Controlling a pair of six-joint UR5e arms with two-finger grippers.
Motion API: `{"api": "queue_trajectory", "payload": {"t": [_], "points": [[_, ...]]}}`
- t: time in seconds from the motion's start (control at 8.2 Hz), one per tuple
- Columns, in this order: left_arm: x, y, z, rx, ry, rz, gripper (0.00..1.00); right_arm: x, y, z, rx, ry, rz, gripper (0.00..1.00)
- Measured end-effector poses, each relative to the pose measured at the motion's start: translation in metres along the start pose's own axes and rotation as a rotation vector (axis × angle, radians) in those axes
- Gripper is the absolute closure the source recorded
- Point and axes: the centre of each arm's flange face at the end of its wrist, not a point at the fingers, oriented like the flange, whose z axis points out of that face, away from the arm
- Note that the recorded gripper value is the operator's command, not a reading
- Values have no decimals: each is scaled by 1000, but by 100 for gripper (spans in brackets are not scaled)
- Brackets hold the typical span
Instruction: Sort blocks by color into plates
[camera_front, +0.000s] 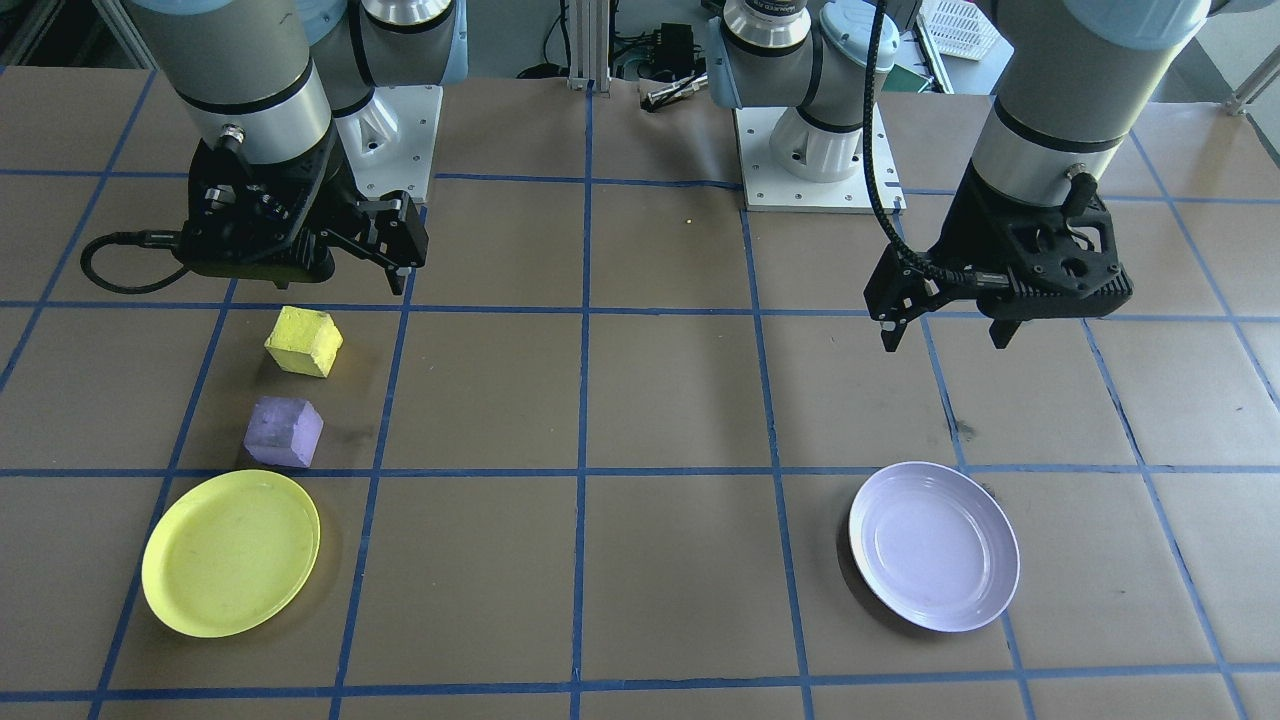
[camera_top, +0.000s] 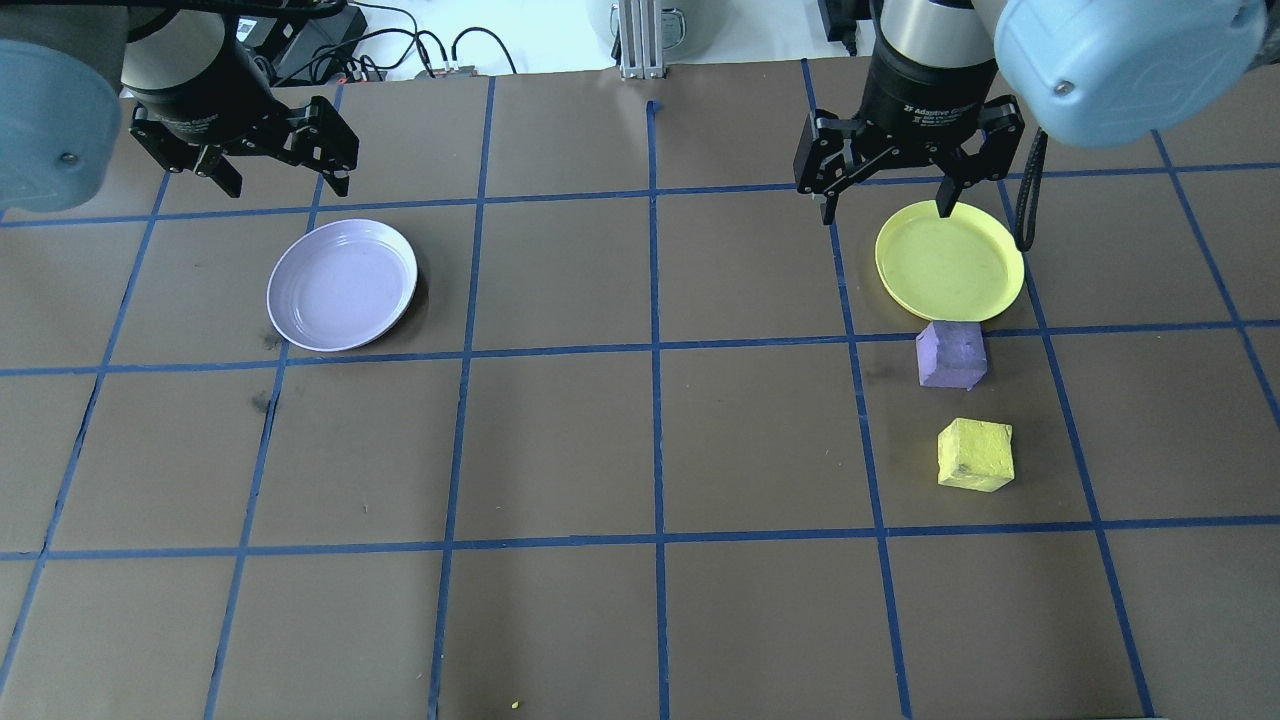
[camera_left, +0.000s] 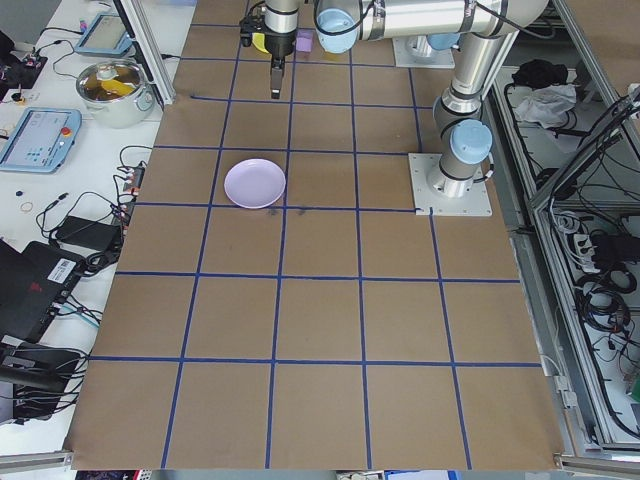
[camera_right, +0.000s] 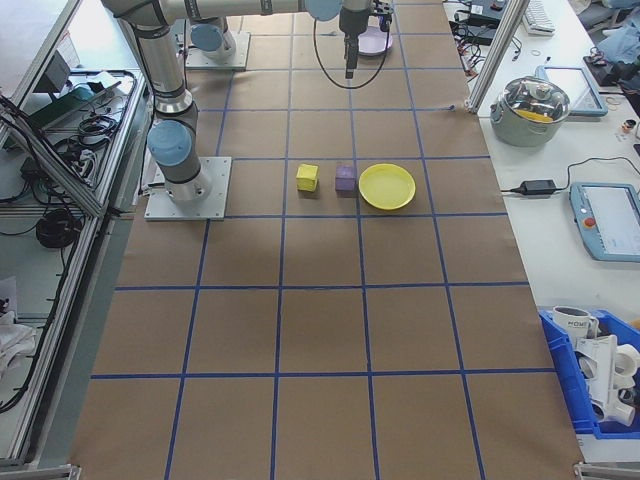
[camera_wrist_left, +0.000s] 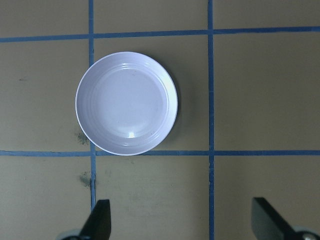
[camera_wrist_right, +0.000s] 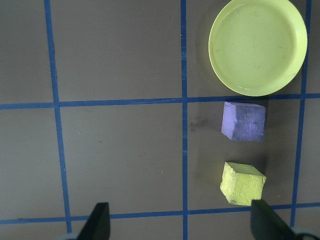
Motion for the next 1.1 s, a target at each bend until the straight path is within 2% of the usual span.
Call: {"api": "queue_trajectory", "payload": {"t": [0.37, 0.49, 0.61, 0.73, 1.1], "points": [[1, 1, 3, -7, 3, 4, 0, -1, -1, 4, -5, -6, -19, 0], [1, 2, 3, -6, 6, 4, 0, 5, -2, 12, -23, 2, -57, 6], [2, 3, 4, -7, 9, 3, 0, 17, -3, 28, -53, 6, -81, 6], [2, 3, 6, -9, 9, 3, 0, 35, -4, 54, -80, 1, -70, 6], [2, 6, 13, -23, 10, 3, 0, 83, 20, 159, -60, 1, -23, 1]]}}
